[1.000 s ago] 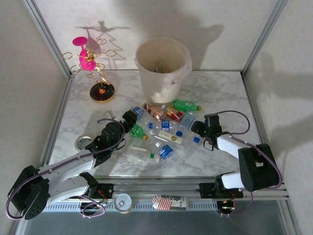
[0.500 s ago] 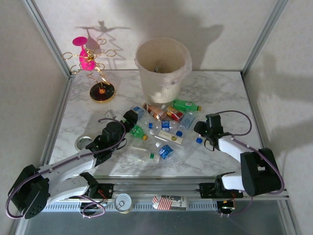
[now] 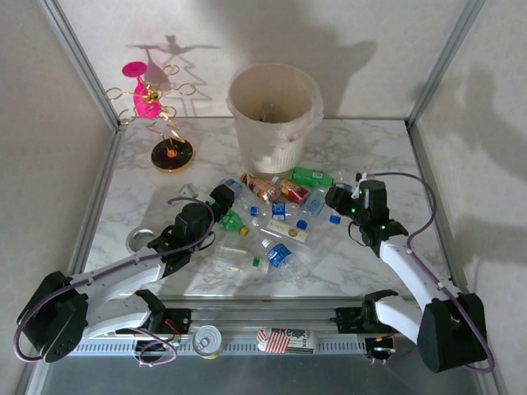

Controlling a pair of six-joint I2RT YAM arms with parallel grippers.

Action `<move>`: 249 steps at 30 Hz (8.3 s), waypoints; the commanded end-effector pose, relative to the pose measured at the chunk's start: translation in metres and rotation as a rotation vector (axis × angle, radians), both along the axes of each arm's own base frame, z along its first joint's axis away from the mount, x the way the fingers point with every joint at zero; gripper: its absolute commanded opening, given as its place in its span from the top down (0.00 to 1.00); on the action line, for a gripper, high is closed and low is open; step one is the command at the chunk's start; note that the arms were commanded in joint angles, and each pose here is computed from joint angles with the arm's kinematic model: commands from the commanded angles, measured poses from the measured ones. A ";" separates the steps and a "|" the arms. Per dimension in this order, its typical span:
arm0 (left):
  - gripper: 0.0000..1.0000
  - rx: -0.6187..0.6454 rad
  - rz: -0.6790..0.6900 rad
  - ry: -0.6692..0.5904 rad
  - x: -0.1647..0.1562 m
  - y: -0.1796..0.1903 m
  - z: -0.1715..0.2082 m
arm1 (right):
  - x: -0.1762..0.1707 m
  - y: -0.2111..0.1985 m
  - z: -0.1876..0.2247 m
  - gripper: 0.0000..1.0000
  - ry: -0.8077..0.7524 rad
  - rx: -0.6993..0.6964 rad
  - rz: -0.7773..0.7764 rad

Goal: Put the plastic bottles in the bin

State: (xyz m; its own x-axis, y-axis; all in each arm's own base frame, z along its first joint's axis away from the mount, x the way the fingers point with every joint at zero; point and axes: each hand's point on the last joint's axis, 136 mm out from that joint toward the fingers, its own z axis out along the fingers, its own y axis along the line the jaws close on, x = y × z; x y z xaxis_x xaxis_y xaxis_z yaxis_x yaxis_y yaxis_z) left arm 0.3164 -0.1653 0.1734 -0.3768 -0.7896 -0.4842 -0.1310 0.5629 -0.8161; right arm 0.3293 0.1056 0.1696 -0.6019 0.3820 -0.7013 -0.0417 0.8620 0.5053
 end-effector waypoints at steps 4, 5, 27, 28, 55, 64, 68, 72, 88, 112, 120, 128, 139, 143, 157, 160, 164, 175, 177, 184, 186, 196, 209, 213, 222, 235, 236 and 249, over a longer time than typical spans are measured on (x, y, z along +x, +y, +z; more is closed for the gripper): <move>0.00 0.001 0.020 -0.036 -0.005 0.009 0.006 | 0.014 0.034 0.105 0.51 -0.221 0.082 0.182; 0.00 0.002 0.029 -0.036 -0.007 0.012 0.006 | 0.018 0.038 0.119 0.51 -0.245 0.087 0.198; 0.00 -0.001 0.140 -0.038 -0.050 0.072 -0.001 | 0.170 0.146 0.208 0.53 -0.395 -0.056 0.312; 0.00 -0.001 0.135 -0.037 -0.051 0.071 -0.001 | 0.176 0.149 0.203 0.53 -0.381 -0.067 0.316; 0.00 -0.002 0.128 -0.037 -0.059 0.076 0.004 | 0.243 0.191 0.168 0.23 -0.318 -0.132 0.350; 0.00 0.008 0.132 -0.034 -0.058 0.076 0.003 | 0.235 0.190 0.187 0.08 -0.353 -0.136 0.349; 0.00 0.008 0.141 -0.027 -0.057 0.077 0.001 | 0.222 0.186 0.214 0.05 -0.400 -0.142 0.349; 0.01 0.007 0.154 -0.007 -0.056 0.078 -0.004 | 0.196 0.182 0.242 0.01 -0.452 -0.150 0.357; 0.00 0.113 0.112 0.156 -0.033 0.048 -0.037 | 0.067 0.109 0.207 0.01 -0.453 -0.138 0.258; 0.00 0.303 0.101 0.403 0.006 -0.002 -0.103 | 0.004 0.056 0.051 0.01 -0.172 -0.142 0.129; 0.00 0.337 0.107 0.459 0.012 -0.007 -0.126 | 0.002 0.051 0.047 0.01 -0.167 -0.164 0.120; 0.02 0.381 0.130 0.475 0.011 -0.001 -0.139 | -0.002 0.046 0.043 0.01 -0.162 -0.177 0.105; 0.15 0.393 0.124 0.490 0.014 -0.004 -0.151 | -0.004 0.042 0.046 0.01 -0.166 -0.184 0.095; 0.23 0.396 0.129 0.482 0.015 -0.003 -0.149 | -0.006 0.040 0.048 0.01 -0.171 -0.181 0.087; 0.42 0.382 0.162 0.425 0.013 0.007 -0.128 | -0.007 0.044 0.053 0.01 -0.181 -0.159 0.101; 0.43 0.376 0.171 0.388 0.016 0.009 -0.112 | -0.006 0.045 0.054 0.01 -0.183 -0.157 0.104; 0.44 0.370 0.183 0.296 0.023 0.011 -0.072 | -0.006 0.047 0.055 0.01 -0.185 -0.147 0.111; 0.47 0.307 0.188 -0.118 0.044 0.009 0.092 | -0.005 0.059 0.047 0.01 -0.162 -0.095 0.147; 0.48 0.305 0.168 -0.185 0.048 0.002 0.122 | -0.005 0.059 0.046 0.01 -0.158 -0.092 0.149; 0.48 0.342 0.093 -0.347 0.077 -0.030 0.204 | -0.011 0.057 0.043 0.01 -0.151 -0.074 0.146; 0.48 0.362 0.076 -0.376 0.088 -0.040 0.220 | -0.013 0.058 0.041 0.01 -0.146 -0.059 0.149; 0.50 0.418 -0.016 -0.461 0.157 -0.081 0.267 | -0.025 0.058 0.032 0.01 -0.124 -0.013 0.158; 0.49 0.505 -0.142 -0.356 0.253 -0.133 0.224 | -0.034 0.049 0.026 0.01 -0.108 -0.039 0.141; 0.48 0.526 -0.138 -0.332 0.267 -0.137 0.207 | -0.037 0.046 0.025 0.01 -0.104 -0.050 0.136; 0.17 0.504 -0.145 -0.324 0.271 -0.140 0.199 | -0.039 0.042 0.025 0.01 -0.104 -0.061 0.129; 0.01 0.455 -0.200 -0.396 0.238 -0.144 0.251 | -0.037 0.045 0.021 0.01 -0.088 -0.049 0.133; 0.01 0.450 -0.206 -0.409 0.232 -0.144 0.259 | -0.037 0.046 0.021 0.01 -0.088 -0.047 0.133; 0.01 0.322 -0.231 -0.526 0.132 -0.121 0.294 | -0.026 0.043 0.000 0.01 -0.040 -0.049 0.078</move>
State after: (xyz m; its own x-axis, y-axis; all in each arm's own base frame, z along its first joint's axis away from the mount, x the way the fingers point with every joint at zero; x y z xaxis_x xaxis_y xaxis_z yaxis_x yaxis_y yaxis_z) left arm 0.4680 -0.2947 0.4476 -0.2098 -0.4344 -0.8760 0.3470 0.8045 -0.4821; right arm 0.2984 0.1528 0.1754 -0.6115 0.2707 -0.7435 -0.1673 0.8742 0.4559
